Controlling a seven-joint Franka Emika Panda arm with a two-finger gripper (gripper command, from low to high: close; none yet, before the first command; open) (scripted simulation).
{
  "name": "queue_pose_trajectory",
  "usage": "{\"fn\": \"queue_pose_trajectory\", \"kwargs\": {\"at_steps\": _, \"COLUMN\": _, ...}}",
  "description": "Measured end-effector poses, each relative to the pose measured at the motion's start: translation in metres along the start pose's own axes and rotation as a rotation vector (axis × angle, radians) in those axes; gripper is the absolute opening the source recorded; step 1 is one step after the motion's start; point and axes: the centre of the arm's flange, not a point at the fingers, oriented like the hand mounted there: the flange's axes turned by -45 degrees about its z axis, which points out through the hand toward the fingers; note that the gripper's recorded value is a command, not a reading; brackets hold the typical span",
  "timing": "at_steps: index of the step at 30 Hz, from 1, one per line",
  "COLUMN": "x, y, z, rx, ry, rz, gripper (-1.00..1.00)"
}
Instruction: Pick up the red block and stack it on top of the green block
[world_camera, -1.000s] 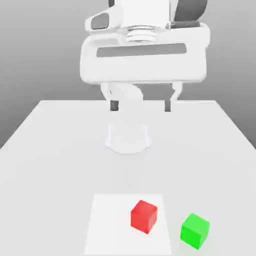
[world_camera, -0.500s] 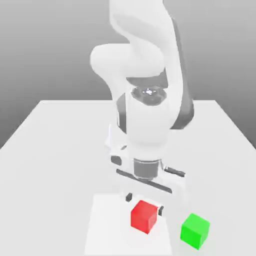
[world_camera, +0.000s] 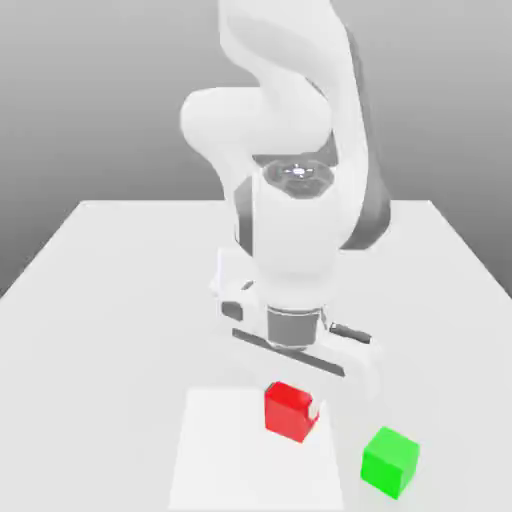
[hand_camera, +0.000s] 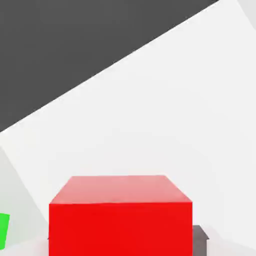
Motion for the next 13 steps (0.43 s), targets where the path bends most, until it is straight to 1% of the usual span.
{"fn": "queue_pose_trajectory", "kwargs": {"at_steps": 5, "x": -0.015, "y": -0.082, "z": -0.025, "rx": 0.001, "ry": -0.001, "rz": -0.386, "gripper": -1.00}}
{"fn": "queue_pose_trajectory", "kwargs": {"at_steps": 10, "x": -0.015, "y": -0.094, "z": 0.025, "rx": 0.000, "ry": 0.000, "rz": -0.446, "gripper": -1.00}}
{"fn": "queue_pose_trajectory", "kwargs": {"at_steps": 11, "x": -0.016, "y": -0.094, "z": 0.032, "rx": 0.000, "ry": 0.000, "rz": -0.447, "gripper": 1.00}}
{"fn": "queue_pose_trajectory", "kwargs": {"at_steps": 13, "x": -0.016, "y": -0.094, "z": 0.032, "rx": 0.000, "ry": 0.000, "rz": -0.447, "gripper": 1.00}}
